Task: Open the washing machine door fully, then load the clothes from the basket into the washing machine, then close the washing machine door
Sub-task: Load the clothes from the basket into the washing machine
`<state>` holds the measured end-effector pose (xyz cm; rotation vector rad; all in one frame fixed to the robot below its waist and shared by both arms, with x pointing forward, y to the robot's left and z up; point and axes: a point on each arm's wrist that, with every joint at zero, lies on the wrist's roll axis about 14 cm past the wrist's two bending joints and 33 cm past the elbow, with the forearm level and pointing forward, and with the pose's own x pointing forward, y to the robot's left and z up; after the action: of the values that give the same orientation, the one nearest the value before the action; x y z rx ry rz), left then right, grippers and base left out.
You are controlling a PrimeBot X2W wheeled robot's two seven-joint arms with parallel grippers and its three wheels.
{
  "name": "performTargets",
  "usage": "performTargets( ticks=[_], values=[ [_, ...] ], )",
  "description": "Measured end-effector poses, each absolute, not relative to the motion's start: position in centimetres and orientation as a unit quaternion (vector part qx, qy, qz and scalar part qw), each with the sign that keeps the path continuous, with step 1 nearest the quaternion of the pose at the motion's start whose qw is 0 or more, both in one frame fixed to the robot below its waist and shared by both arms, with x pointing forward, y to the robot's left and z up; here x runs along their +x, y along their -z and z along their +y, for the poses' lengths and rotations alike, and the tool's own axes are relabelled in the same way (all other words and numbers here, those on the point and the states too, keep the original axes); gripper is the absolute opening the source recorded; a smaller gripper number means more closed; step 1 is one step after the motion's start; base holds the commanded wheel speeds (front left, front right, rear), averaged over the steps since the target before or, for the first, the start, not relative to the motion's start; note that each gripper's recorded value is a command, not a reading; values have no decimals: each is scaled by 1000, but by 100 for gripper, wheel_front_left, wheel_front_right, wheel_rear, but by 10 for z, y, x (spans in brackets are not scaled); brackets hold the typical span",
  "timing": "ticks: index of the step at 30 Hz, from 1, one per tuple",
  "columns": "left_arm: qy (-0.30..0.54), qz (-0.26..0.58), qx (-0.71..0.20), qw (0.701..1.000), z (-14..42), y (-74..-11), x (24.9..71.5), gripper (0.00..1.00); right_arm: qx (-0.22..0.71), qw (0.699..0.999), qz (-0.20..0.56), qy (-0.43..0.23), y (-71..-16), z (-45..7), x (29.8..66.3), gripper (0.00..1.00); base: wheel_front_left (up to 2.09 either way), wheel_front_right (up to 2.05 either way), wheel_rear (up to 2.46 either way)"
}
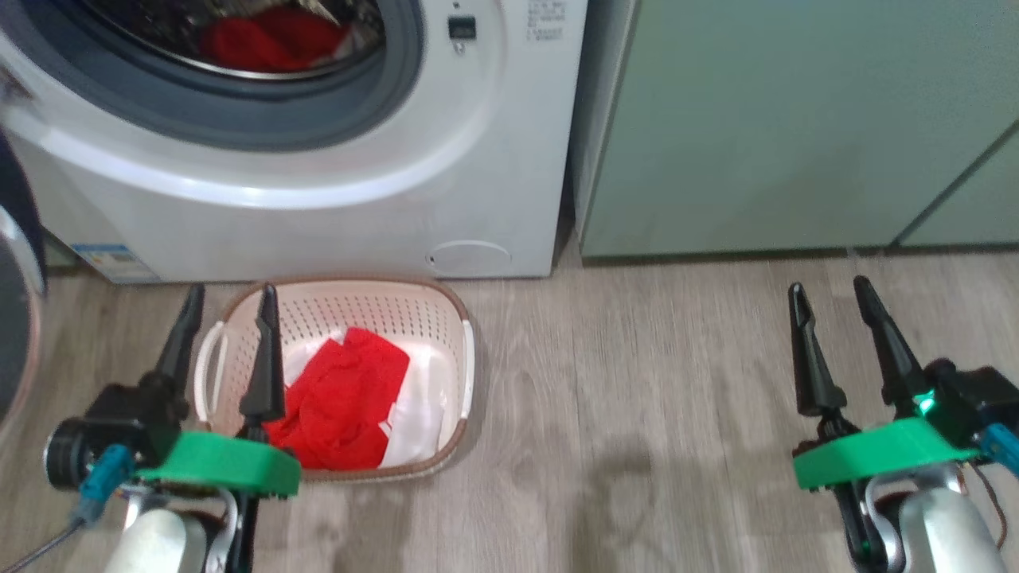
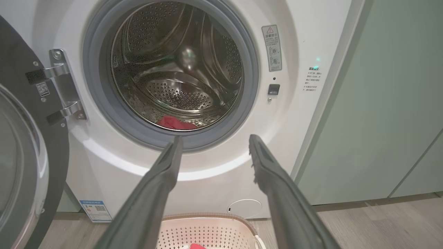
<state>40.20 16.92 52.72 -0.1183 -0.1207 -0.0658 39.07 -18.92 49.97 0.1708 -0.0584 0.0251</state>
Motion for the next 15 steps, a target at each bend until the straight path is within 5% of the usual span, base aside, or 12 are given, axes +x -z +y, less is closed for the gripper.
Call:
performTargets(
  ticks=[15],
  values=[
    [40, -70, -36, 996, 165, -535, 366, 100, 84, 995, -49, -25, -525, -183, 360, 100, 0, 0, 0]
  ],
)
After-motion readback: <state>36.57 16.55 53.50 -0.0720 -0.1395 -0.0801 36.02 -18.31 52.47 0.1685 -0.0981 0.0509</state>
